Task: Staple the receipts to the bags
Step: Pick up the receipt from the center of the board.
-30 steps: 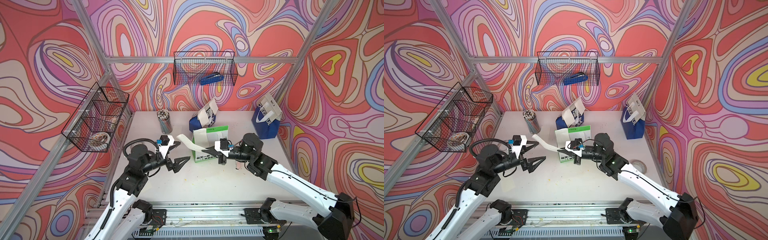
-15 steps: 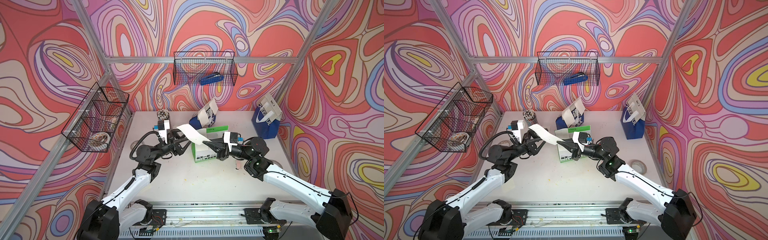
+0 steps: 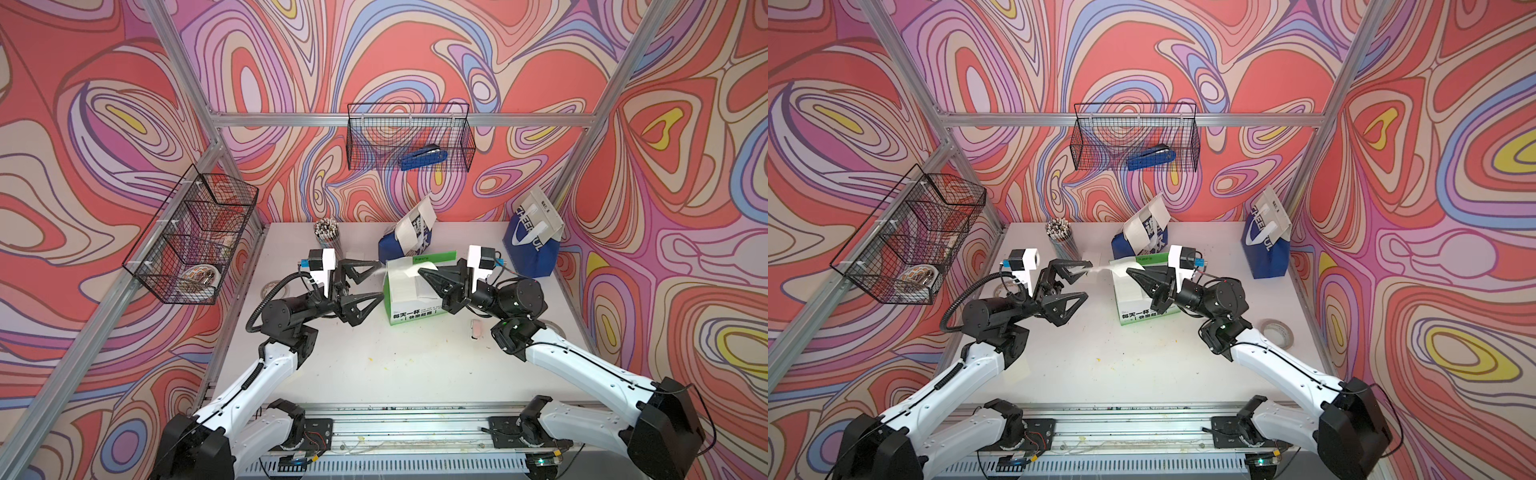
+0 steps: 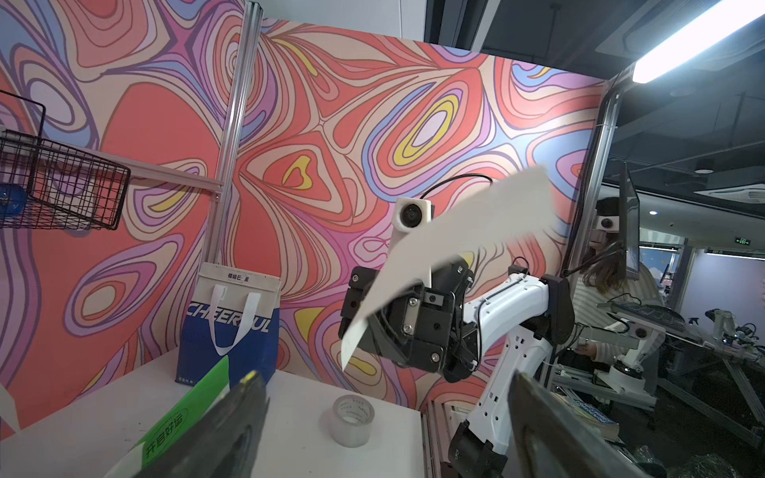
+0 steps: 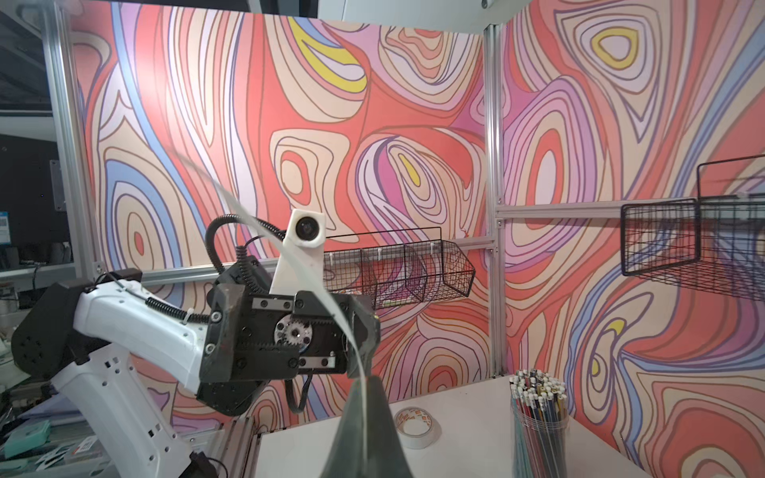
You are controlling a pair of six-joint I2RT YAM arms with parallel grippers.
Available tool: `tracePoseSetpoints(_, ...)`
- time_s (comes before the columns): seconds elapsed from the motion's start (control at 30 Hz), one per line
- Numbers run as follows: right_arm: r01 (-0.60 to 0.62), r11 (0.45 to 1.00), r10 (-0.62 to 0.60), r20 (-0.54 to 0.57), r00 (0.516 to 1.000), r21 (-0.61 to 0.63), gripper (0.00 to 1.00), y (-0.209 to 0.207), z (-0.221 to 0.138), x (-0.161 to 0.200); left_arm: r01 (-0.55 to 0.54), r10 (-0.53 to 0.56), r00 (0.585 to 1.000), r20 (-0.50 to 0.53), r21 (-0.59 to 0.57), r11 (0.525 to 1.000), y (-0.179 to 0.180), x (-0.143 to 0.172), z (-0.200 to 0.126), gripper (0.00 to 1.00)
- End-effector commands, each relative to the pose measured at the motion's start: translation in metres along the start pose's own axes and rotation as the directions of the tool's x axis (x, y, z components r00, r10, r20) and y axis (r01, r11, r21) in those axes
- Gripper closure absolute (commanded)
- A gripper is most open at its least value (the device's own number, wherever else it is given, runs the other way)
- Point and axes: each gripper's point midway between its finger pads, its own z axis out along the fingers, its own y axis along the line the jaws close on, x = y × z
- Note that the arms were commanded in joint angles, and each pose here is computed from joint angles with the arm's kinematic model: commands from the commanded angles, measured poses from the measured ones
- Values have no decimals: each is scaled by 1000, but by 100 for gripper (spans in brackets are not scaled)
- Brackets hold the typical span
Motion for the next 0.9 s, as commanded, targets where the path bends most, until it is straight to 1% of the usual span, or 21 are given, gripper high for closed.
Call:
tracePoseSetpoints(0.0, -103, 993, 106, 64, 992, -48, 100, 2, -2, -11, -94, 95, 995, -32, 25, 995, -6, 4, 0, 3)
tracePoseSetpoints(0.1, -130, 986, 133, 30, 991, -102, 100, 7, 1, -4, -133, 133, 991, -5, -46, 990, 2, -1, -1, 1)
tracePoseSetpoints(0.2, -163, 979, 167, 26, 986, -123, 100, 7, 1, 3, -154, 156, 988, 13, -101, 983, 7, -8, -1, 0)
tracePoseSetpoints(0.3, -189, 967, 195, 15, 981, -172, 100, 13, 2, 7, -137, 141, 990, 22, -128, 982, 12, -11, 1, 1)
tracePoseSetpoints(0.37, -210, 956, 216, 5, 976, -206, 100, 17, 4, 11, -98, 101, 995, 12, -138, 986, 17, -9, 3, 4)
tracePoseSetpoints(0.47, -240, 946, 242, -17, 970, -220, 100, 17, 6, 20, -46, 48, 999, 17, -123, 991, 19, -9, 8, 5)
tracePoseSetpoints(0.6, -276, 935, 271, -57, 961, -222, 100, 16, 9, 34, -32, 36, 997, 69, -58, 998, 9, -18, 13, 7)
tracePoseSetpoints(0.67, -296, 930, 287, -74, 955, -216, 100, 14, 9, 41, -34, 36, 997, 75, -30, 999, 5, -21, 16, 12)
tracePoseSetpoints(0.73, -316, 923, 303, -92, 948, -219, 100, 16, 8, 47, -38, 41, 996, 80, -30, 999, 4, -24, 17, 22)
tracePoseSetpoints(0.77, -325, 918, 309, -105, 945, -226, 100, 18, 7, 51, -47, 49, 995, 87, -30, 998, 3, -27, 17, 32)
tracePoseSetpoints(0.8, -331, 914, 312, -117, 943, -232, 100, 20, 7, 53, -49, 52, 994, 94, -39, 998, 4, -28, 17, 46)
tracePoseSetpoints(0.87, -351, 910, 325, -148, 934, -222, 100, 22, 3, 64, -47, 56, 991, 123, -75, 996, 9, -34, 15, 79)
